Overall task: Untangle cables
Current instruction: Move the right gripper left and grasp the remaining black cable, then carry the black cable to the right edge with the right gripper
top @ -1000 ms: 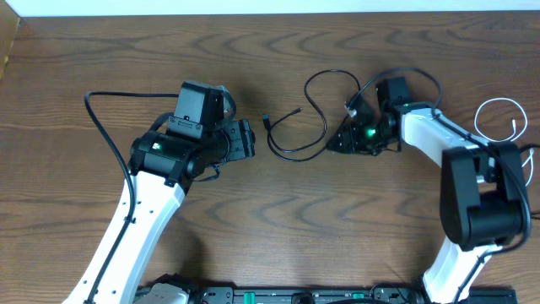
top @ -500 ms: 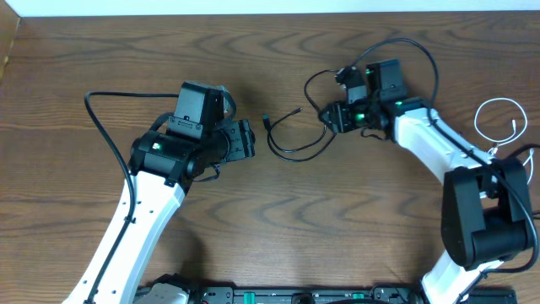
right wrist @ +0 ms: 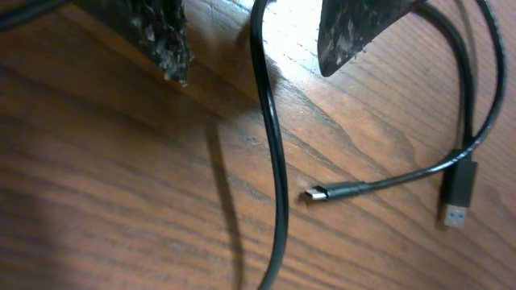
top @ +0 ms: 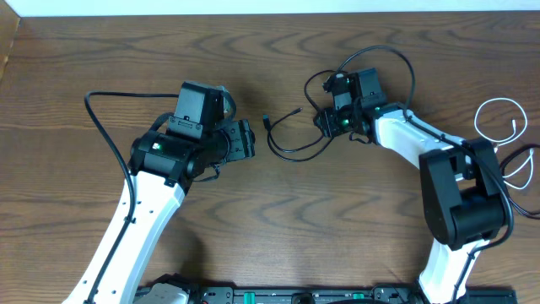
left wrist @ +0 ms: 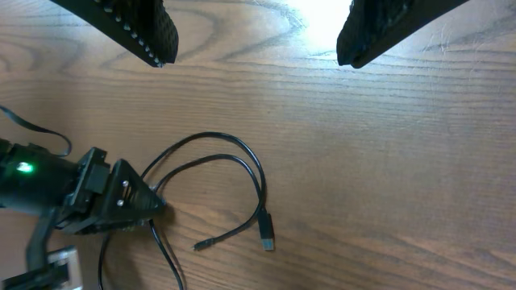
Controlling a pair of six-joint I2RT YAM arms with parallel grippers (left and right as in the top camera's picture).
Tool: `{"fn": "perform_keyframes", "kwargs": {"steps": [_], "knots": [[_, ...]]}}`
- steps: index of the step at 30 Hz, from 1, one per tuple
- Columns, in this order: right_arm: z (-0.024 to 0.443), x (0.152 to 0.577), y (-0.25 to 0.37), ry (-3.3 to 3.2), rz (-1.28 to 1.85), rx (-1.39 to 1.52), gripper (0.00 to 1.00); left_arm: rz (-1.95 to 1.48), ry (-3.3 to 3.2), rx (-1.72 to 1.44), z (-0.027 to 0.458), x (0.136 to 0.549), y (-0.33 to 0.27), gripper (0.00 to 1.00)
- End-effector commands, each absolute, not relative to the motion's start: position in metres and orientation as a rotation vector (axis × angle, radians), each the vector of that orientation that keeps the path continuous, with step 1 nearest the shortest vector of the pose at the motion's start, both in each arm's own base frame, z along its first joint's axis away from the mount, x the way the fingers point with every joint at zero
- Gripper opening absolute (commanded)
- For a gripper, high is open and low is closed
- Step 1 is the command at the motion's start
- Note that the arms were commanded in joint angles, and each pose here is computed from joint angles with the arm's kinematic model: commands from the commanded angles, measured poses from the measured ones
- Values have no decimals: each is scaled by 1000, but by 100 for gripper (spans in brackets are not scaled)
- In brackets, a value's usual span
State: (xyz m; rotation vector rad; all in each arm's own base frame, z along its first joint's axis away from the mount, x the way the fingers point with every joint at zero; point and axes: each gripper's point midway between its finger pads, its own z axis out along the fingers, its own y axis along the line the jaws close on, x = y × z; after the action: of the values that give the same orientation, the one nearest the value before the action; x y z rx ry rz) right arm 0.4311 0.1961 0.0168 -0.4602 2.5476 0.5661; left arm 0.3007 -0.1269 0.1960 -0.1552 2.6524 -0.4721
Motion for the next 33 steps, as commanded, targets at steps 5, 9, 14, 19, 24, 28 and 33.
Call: {"fn": "perform_keyframes", "kwargs": {"steps": [5,9,14,19,24,28,33], "knots": [[14,424,218,2531,656,-520,24,-453,2649,-142,197,302,-124,69],[15,422,222,2527,686,-530,4,-451,2654,-142,197,301,-124,69],[17,417,223,2543,727,-521,1,-450,2658,-143,196,300,-124,69],[35,409,213,2576,732,-479,1,-448,2661,-143,196,299,-124,69],[94,416,177,2509,627,-387,1,-448,2663,-144,196,299,-124,69],[148,423,105,2450,356,-165,1,-443,2675,-146,194,296,-123,69],[218,397,-23,2313,-56,286,1,-443,2677,-146,194,296,-123,69]]}}
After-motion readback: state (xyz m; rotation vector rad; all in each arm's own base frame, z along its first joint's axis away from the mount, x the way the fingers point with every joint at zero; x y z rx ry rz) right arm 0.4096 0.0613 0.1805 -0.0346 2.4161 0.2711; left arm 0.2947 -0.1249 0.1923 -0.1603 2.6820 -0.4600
